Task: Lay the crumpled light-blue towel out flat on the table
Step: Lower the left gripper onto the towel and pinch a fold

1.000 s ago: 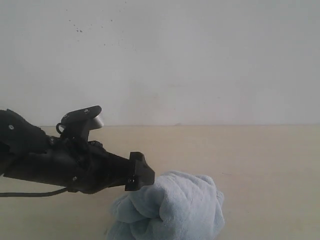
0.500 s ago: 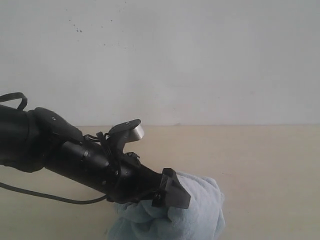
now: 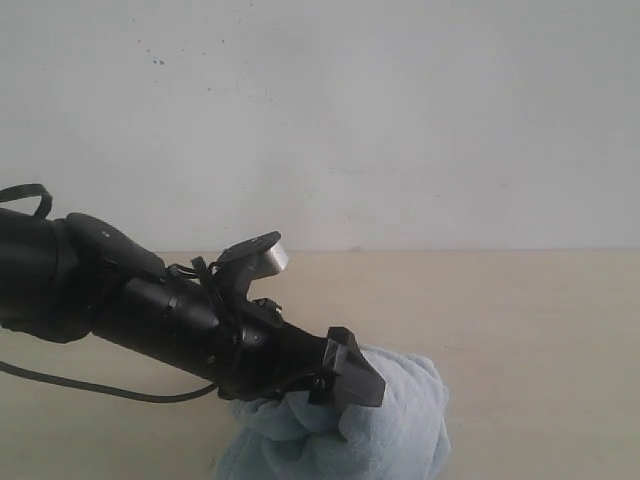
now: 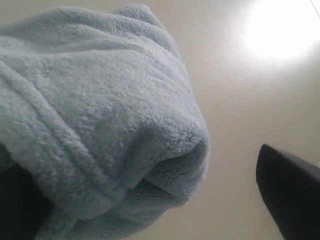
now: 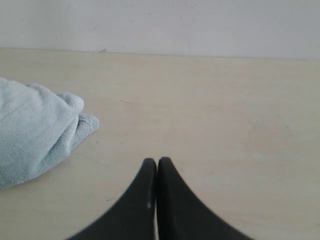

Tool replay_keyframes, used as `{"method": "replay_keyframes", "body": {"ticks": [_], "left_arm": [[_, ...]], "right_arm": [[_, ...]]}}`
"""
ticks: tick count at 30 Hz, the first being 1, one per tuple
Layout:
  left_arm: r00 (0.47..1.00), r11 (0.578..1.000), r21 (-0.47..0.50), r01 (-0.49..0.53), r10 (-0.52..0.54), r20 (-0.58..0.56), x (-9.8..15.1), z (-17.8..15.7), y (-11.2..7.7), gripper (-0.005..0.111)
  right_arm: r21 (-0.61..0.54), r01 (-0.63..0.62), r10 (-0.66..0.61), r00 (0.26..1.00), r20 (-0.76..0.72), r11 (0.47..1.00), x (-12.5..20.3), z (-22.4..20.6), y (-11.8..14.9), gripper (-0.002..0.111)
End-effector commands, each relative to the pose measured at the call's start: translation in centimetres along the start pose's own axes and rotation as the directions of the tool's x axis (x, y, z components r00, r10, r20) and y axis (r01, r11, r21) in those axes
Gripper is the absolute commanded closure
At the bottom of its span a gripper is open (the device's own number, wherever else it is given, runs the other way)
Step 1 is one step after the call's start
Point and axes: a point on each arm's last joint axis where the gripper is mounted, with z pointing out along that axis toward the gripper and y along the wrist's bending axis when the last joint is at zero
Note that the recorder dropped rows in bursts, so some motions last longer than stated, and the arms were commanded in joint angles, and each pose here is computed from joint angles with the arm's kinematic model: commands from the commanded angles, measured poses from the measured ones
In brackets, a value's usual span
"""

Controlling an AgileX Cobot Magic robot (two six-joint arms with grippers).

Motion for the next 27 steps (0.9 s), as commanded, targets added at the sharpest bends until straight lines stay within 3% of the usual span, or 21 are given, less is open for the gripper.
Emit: {"method": "replay_keyframes", "body": {"ticks": [1,6,8,13,16,27], "left_arm": [[1.000,0.999,0.044,0.000,0.001,-0.017,0.09,0.21,-0.69,0.007],[1.000,0.998,0.057,0.018,-0.017,-0.013,0.04,0.20,-0.81,0.013],[1.000,0.998,0.057,0.021,-0.021,-0.011,0.01,0.17,-0.76,0.024],[1.000,0.998,0.056,0.023,-0.022,-0.009,-0.01,0.17,-0.75,0.066],[1.000,0.998,0.056,0.023,-0.022,-0.009,-0.01,0.17,-0.75,0.082],[1.000,0.998,0.062,0.005,-0.003,-0.029,0.17,0.17,-0.80,0.094]], "right_arm": [[0.002,0.008,-0.008,1.000,0.014,1.000,-0.12,-0.04,-0.02,0.108],[0.002,0.008,-0.008,1.000,0.014,1.000,-0.12,-0.04,-0.02,0.108],[0.002,0.008,-0.008,1.000,0.014,1.000,-0.12,-0.04,-0.02,0.108],[0.002,0.008,-0.008,1.000,0.014,1.000,-0.12,-0.04,-0.02,0.108],[0.002,0.008,-0.008,1.000,0.014,1.000,-0.12,-0.04,-0.02,0.108],[0.002,0.008,-0.008,1.000,0.014,1.000,-0.12,-0.04,-0.02,0.108]]}}
